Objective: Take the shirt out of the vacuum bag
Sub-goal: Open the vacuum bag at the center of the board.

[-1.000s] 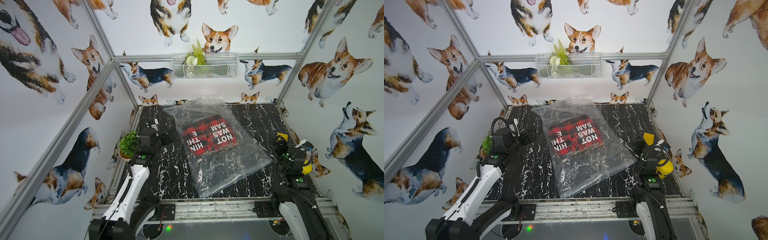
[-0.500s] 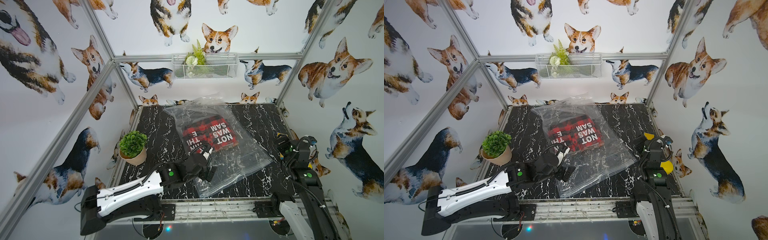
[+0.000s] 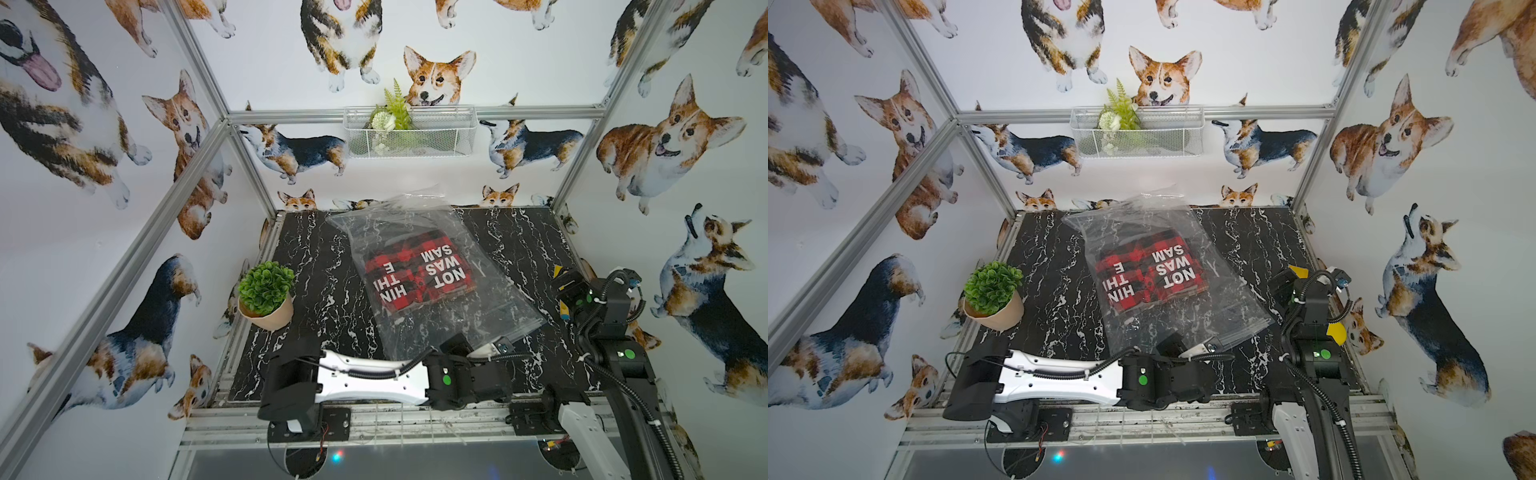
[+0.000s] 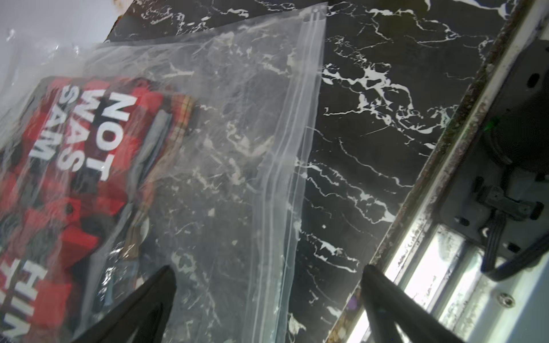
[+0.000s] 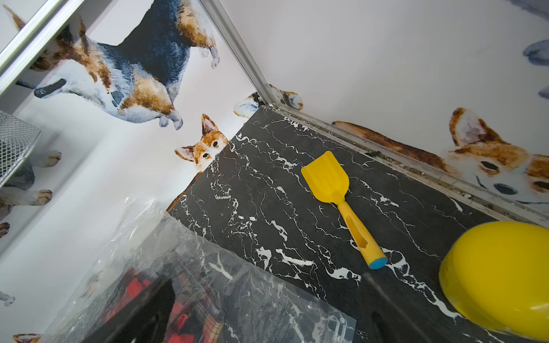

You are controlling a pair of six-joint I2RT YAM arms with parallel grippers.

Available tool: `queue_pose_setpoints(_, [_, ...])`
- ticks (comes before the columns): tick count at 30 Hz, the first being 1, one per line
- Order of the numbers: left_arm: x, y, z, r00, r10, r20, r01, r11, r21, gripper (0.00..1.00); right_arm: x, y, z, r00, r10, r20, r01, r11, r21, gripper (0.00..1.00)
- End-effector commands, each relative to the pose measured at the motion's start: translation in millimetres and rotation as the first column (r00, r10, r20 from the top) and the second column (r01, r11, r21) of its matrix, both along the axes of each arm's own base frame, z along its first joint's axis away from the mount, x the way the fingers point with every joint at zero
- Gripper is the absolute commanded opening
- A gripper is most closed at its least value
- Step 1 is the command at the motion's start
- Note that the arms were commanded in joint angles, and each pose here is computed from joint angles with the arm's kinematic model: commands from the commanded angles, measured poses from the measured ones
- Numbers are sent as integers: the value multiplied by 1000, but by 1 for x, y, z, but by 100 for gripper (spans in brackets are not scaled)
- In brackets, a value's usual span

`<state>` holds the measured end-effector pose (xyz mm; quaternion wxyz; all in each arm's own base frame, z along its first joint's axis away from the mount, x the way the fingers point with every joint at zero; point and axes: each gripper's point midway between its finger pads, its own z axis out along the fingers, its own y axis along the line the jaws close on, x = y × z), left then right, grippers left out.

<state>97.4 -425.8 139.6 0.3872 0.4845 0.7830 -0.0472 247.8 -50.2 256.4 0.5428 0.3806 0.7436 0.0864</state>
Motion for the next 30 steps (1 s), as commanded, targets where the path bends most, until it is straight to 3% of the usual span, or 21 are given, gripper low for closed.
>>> queue_pose_setpoints(1, [8, -14, -7, 997, -8, 70, 4, 999, 52, 100, -11, -5, 9, 1000, -26, -3, 26, 1000, -14, 100])
queue_pose_setpoints(14, [38, -33, -46, 976, -10, 220, -35, 979, 201, 100, -37, -7, 67, 990, -49, 130, 48, 999, 5, 100])
queue_pose_setpoints(22, [81, -41, -50, 977, 47, 210, -91, 975, 203, 99, -46, -4, 82, 984, -36, 172, 33, 999, 18, 100])
queue_pose_setpoints(25, [90, -48, -52, 976, 42, 213, -89, 972, 217, 93, -49, -4, 83, 983, -34, 178, 32, 999, 15, 100])
queue_pose_setpoints(28, [96, -56, -56, 982, 37, 183, -80, 970, 231, 73, -51, -4, 85, 983, -34, 182, 33, 999, 8, 100])
queue_pose_setpoints(30, [100, -57, -60, 986, 40, 163, -79, 967, 241, 69, -52, -4, 88, 982, -33, 188, 33, 999, 2, 100])
